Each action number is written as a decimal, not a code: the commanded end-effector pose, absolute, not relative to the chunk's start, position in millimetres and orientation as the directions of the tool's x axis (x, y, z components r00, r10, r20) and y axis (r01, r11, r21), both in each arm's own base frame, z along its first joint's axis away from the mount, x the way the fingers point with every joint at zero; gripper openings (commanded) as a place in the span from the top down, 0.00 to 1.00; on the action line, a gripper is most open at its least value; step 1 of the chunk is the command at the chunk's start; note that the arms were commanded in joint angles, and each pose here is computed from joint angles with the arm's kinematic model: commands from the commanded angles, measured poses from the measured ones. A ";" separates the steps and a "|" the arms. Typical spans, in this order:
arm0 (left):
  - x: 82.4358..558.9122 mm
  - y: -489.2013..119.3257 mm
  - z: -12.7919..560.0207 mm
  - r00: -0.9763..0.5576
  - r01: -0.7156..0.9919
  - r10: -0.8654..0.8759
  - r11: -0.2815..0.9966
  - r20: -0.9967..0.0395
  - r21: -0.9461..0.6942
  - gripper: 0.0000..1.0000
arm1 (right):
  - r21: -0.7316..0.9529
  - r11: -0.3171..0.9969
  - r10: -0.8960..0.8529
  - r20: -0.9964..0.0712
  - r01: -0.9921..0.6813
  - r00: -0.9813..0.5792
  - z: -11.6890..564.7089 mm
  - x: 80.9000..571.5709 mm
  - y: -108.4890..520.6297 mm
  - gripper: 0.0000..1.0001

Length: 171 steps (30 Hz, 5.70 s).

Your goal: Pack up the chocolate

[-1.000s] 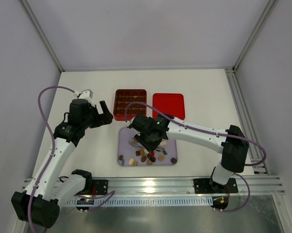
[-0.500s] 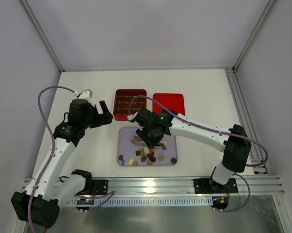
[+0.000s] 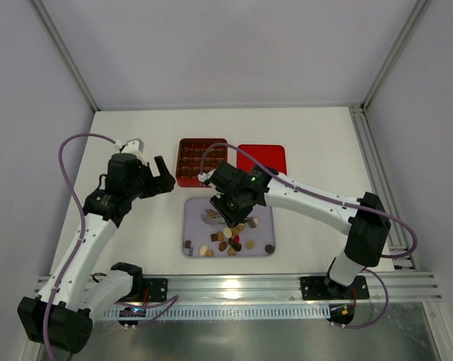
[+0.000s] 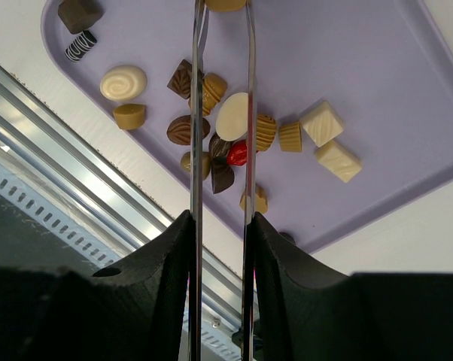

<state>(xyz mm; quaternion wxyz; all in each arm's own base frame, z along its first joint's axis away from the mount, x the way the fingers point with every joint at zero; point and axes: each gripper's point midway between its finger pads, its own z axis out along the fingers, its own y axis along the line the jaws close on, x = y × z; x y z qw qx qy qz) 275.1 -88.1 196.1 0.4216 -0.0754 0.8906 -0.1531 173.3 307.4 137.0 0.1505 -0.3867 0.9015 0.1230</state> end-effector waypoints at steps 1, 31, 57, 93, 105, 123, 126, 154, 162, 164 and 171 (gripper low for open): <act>278.5 -86.1 213.0 -0.593 0.009 -0.264 0.943 -0.761 -0.334 0.00 | 0.130 0.658 -0.625 -0.456 -0.742 -0.634 167.7 179.8 317.5 0.62; 279.3 -87.0 213.4 -0.593 0.010 -0.266 0.941 -0.760 -0.337 0.00 | 0.136 0.789 -0.393 -0.637 -0.599 -0.663 240.8 298.5 306.3 0.64; 279.8 -88.2 211.0 -0.602 0.012 -0.263 0.941 -0.754 -0.338 0.00 | 0.082 0.912 -0.266 -0.625 -0.401 -0.733 195.3 416.1 297.5 0.64; 278.6 -87.4 213.7 -0.593 0.014 -0.266 0.940 -0.760 -0.340 0.00 | 0.128 0.906 -0.230 -0.652 -0.404 -0.722 239.2 300.3 239.5 0.58; 279.0 -89.0 214.6 -0.594 0.020 -0.268 0.938 -0.759 -0.346 0.00 | 0.165 0.849 -0.368 -0.499 -0.503 -0.785 190.5 158.5 228.3 0.58; 278.9 -89.2 212.4 -0.600 0.018 -0.266 0.938 -0.755 -0.345 0.00 | 0.176 0.832 -0.426 -0.402 -0.525 -0.810 151.8 115.5 235.3 0.62; 279.1 -89.0 213.1 -0.597 0.018 -0.267 0.938 -0.757 -0.345 0.00 | 0.172 0.832 -0.432 -0.397 -0.527 -0.810 149.3 115.1 236.3 0.62; 278.9 -87.6 214.0 -0.592 0.014 -0.268 0.940 -0.760 -0.342 0.00 | 0.139 0.823 -0.432 -0.477 -0.551 -0.765 180.5 136.2 249.0 0.76; 278.5 -87.5 214.1 -0.592 0.014 -0.268 0.940 -0.760 -0.342 0.00 | 0.122 0.820 -0.421 -0.532 -0.559 -0.735 205.9 157.3 255.4 0.76; 278.3 -87.4 214.5 -0.591 0.015 -0.267 0.940 -0.761 -0.341 0.00 | 0.122 0.818 -0.416 -0.551 -0.563 -0.724 212.5 165.7 259.5 0.76; 278.6 -87.5 214.8 -0.590 0.015 -0.268 0.939 -0.761 -0.343 0.00 | 0.127 0.821 -0.352 -0.655 -0.557 -0.668 245.5 236.6 290.2 0.76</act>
